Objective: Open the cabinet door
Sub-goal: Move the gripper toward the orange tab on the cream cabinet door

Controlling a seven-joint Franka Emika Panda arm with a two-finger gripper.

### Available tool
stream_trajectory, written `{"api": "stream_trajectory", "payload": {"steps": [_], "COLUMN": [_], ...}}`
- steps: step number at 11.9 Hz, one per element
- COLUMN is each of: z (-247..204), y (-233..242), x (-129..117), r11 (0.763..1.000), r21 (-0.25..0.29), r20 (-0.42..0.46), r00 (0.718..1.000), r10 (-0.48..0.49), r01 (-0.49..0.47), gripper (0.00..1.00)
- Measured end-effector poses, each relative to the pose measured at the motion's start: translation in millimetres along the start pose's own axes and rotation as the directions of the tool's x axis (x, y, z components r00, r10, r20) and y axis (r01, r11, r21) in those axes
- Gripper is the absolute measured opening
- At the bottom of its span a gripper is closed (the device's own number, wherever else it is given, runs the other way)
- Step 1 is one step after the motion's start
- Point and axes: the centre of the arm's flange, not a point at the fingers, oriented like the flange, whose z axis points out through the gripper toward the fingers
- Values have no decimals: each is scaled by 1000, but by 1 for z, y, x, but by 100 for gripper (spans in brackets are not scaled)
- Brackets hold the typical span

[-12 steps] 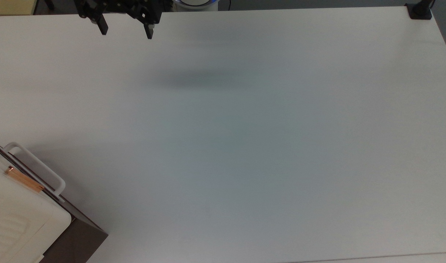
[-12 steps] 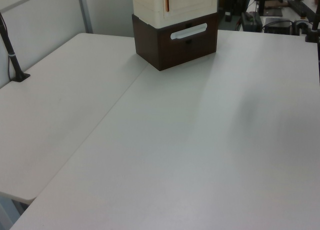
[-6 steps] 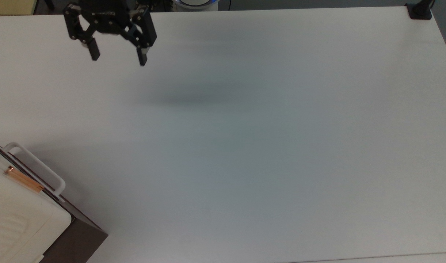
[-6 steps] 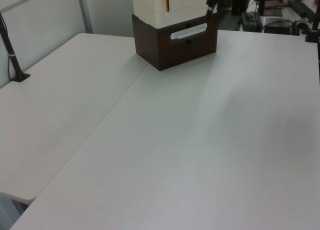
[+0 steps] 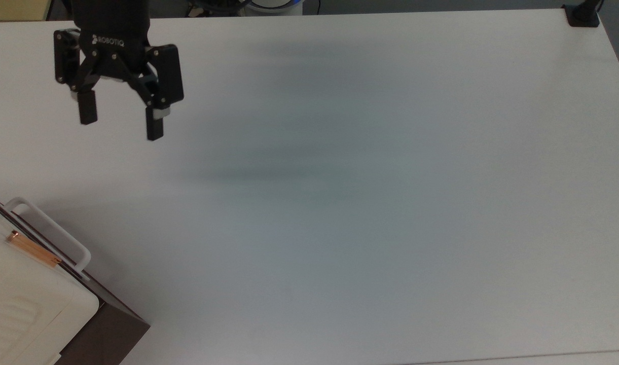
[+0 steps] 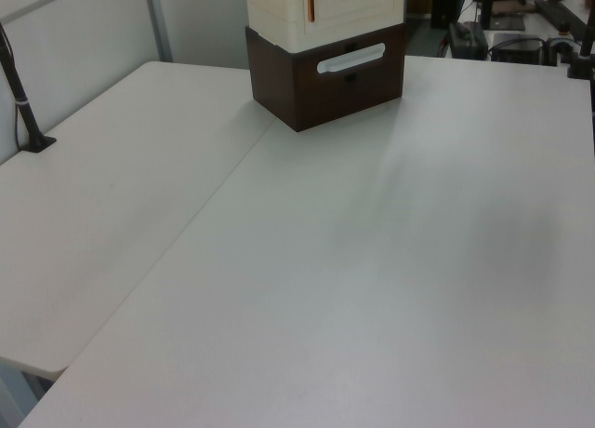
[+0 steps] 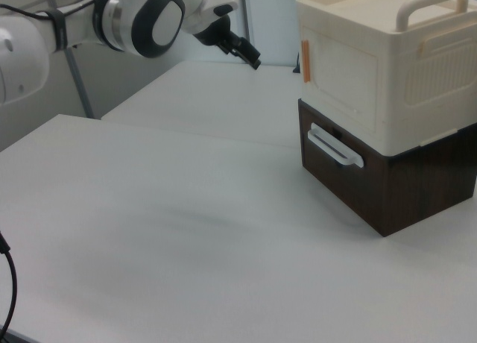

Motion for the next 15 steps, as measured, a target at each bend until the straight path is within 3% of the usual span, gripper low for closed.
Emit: {"api": "stream_trajectory", "payload": {"steps": [3,6,11,15], "z": [13,35,76,77], "y": [-5,-7,11,32], "x": [7,10,8,15], "r11": [1000,998,994,990], "r21": [-14,-48,-98,-126], "r20": [-132,-205,-258,-275], "r00": [991,978,966,961], "r10": [26,29,25,33], "r01": [-28,-40,-52,-70], "gripper": [100,100,100,100]}}
